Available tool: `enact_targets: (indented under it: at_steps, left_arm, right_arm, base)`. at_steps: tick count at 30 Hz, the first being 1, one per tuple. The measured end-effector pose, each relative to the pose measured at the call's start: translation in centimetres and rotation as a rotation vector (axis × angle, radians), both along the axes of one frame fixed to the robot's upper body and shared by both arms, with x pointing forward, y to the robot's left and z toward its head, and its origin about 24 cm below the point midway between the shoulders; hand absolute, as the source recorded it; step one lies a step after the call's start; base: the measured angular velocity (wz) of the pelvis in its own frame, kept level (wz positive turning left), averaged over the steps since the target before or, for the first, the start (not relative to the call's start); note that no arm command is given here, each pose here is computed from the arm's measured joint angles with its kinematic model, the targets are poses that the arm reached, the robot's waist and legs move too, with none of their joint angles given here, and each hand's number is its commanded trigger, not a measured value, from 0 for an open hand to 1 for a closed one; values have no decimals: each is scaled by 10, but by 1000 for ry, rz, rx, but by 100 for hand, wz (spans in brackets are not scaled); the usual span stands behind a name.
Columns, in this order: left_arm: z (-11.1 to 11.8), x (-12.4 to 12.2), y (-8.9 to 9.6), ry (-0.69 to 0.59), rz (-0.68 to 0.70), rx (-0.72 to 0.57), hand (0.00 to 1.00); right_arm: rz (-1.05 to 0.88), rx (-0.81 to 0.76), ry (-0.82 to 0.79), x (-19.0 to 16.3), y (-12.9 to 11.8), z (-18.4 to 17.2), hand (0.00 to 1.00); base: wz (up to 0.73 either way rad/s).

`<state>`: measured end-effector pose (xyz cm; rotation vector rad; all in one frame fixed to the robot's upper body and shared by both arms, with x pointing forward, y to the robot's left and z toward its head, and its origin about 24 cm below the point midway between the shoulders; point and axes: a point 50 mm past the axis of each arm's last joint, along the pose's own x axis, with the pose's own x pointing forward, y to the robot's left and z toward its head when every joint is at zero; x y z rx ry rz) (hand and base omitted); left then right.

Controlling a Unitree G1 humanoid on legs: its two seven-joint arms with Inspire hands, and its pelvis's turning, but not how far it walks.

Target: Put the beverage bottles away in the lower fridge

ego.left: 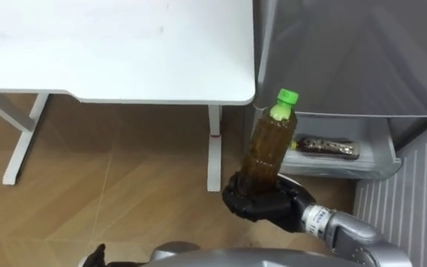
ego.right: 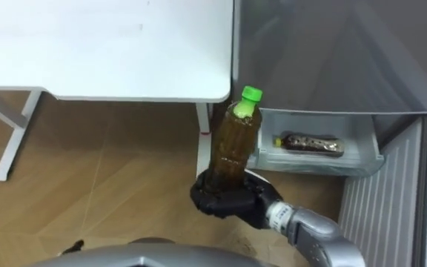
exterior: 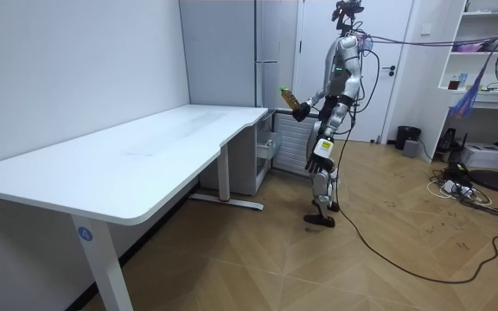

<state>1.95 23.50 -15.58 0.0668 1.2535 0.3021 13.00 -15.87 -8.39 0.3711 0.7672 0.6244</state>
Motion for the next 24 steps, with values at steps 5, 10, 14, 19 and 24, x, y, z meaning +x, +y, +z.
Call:
enact_targets:
  at_steps: [5,10,14,19,24]
  left_arm:
    - [-3,-8,-1,78,-127,3,0]
    - [-6,-14,-4,150,-225,12,0]
    - [-9,-12,-7,167,-229,-1,0]
    - [-10,-17,-9,191,-263,4,0]
    - [-13,-27,-18,235,-267,-15,0]
  right_arm:
    - [-86,24,22,2,-6,-3,100]
    - [-217,51,66,3,-10,-9,100]
    - [-279,5,109,0,-16,-16,100]
    - [-338,-46,142,-2,-22,-21,100]
    - [-462,-67,196,-3,-31,-28,100]
  base:
    - [0]
    - [0]
    - [0]
    - [0]
    - [0]
